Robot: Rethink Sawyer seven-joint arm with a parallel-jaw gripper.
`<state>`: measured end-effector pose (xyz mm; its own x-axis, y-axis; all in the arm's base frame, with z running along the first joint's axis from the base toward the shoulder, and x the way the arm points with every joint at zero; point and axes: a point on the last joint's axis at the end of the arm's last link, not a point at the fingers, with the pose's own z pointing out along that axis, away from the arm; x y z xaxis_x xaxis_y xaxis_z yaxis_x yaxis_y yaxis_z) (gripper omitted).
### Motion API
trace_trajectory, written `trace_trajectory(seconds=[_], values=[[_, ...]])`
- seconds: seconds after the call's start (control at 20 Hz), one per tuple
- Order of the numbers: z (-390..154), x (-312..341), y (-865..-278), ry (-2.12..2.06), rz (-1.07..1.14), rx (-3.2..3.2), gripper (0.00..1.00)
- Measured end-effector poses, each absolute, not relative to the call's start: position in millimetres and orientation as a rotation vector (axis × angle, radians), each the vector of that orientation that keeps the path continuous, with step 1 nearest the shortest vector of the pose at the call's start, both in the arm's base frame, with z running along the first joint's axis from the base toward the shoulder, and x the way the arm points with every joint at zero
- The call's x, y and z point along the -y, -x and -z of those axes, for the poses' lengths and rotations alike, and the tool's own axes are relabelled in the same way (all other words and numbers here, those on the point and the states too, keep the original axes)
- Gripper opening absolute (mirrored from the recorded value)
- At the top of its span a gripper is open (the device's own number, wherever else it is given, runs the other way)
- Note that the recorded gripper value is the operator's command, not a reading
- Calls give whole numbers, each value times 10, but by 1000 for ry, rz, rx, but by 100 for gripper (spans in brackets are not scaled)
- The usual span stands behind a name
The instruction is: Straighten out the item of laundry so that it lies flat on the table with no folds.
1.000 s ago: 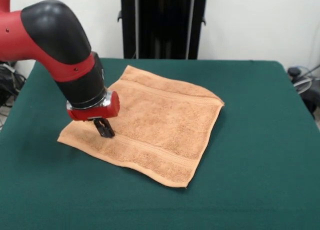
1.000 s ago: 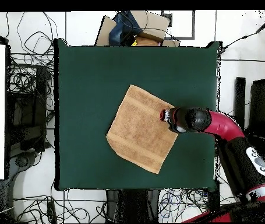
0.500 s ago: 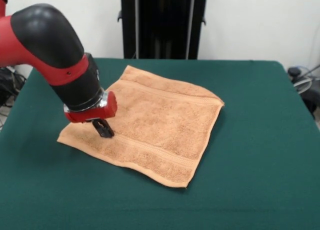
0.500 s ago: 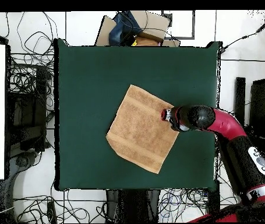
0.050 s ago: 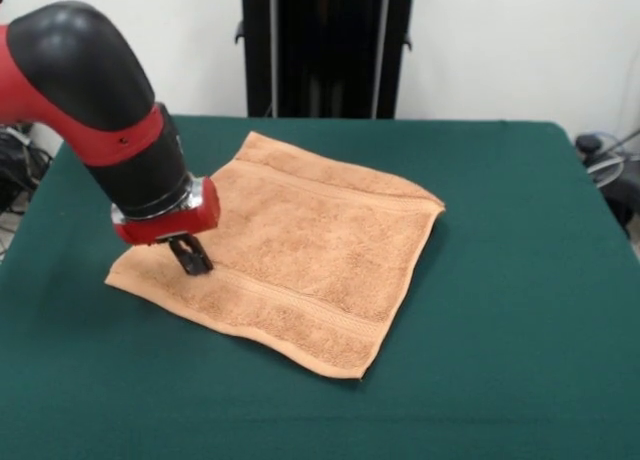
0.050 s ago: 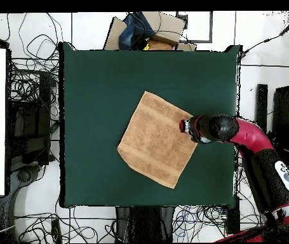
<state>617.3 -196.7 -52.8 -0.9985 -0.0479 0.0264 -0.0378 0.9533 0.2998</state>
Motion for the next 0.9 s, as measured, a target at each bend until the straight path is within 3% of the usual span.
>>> trace_trajectory(seconds=[0.6, 0.9], values=[[212, 2260, -6337, -166, 224, 3240, 0], [-72, 2027, -6301, -282, 96, 3312, 0]])
